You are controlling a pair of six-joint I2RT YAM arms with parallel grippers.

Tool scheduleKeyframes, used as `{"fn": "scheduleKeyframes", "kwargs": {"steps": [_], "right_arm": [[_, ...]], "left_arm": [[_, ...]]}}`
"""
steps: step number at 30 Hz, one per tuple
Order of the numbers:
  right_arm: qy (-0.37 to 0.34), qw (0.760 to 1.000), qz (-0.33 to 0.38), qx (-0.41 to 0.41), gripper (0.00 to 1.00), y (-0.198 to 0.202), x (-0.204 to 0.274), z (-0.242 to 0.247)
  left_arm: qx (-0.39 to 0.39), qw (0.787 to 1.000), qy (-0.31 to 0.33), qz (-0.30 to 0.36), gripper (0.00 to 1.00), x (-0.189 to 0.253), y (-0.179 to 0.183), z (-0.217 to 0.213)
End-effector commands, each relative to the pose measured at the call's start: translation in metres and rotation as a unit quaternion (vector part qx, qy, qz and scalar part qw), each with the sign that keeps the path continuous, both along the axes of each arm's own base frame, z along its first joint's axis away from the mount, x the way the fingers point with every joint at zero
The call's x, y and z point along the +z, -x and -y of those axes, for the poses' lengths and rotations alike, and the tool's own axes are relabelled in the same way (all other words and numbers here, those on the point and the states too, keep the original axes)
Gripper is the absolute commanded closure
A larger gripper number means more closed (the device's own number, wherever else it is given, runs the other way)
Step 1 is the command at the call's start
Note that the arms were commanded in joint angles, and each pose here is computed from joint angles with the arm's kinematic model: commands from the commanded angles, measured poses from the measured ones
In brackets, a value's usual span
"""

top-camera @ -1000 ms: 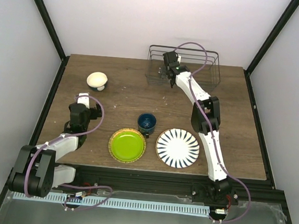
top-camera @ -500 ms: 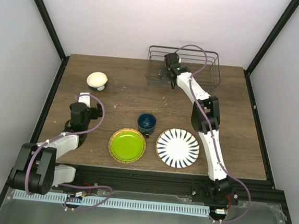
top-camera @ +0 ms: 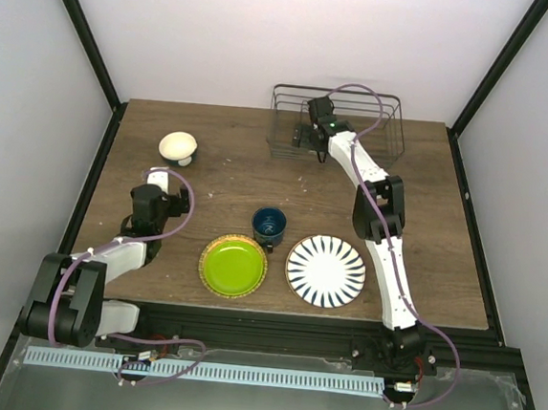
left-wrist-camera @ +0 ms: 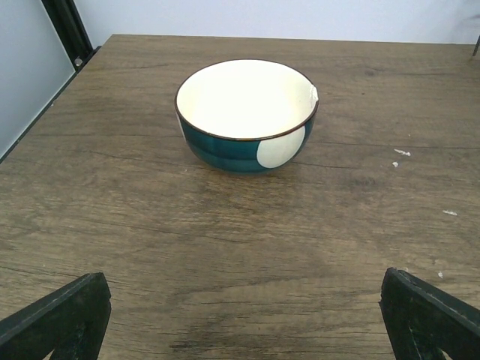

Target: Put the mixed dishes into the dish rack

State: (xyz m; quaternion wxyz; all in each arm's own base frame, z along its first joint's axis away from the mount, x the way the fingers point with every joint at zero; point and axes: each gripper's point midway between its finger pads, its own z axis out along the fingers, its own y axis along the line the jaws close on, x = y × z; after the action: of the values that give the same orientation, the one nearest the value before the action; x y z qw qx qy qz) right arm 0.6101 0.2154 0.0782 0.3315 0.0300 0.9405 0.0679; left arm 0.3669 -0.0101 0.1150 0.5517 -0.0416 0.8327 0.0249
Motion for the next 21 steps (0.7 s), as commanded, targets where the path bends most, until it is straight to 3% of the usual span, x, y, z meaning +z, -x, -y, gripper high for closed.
{"fn": "scheduleKeyframes", "kwargs": {"steps": [1, 21], "right_arm": [[0.009, 0.999, -0.044, 0.012, 0.00, 0.022, -0.013, -0.004], [0.032, 0.996, -0.071, 0.037, 0.00, 0.097, -0.005, -0.052]], "left_arm": [[-0.010, 1.000, -0.003, 0.007, 0.00, 0.006, -0.005, 0.005], [-0.015, 1.000, -0.005, -0.002, 0.00, 0.003, -0.007, 0.006]]}}
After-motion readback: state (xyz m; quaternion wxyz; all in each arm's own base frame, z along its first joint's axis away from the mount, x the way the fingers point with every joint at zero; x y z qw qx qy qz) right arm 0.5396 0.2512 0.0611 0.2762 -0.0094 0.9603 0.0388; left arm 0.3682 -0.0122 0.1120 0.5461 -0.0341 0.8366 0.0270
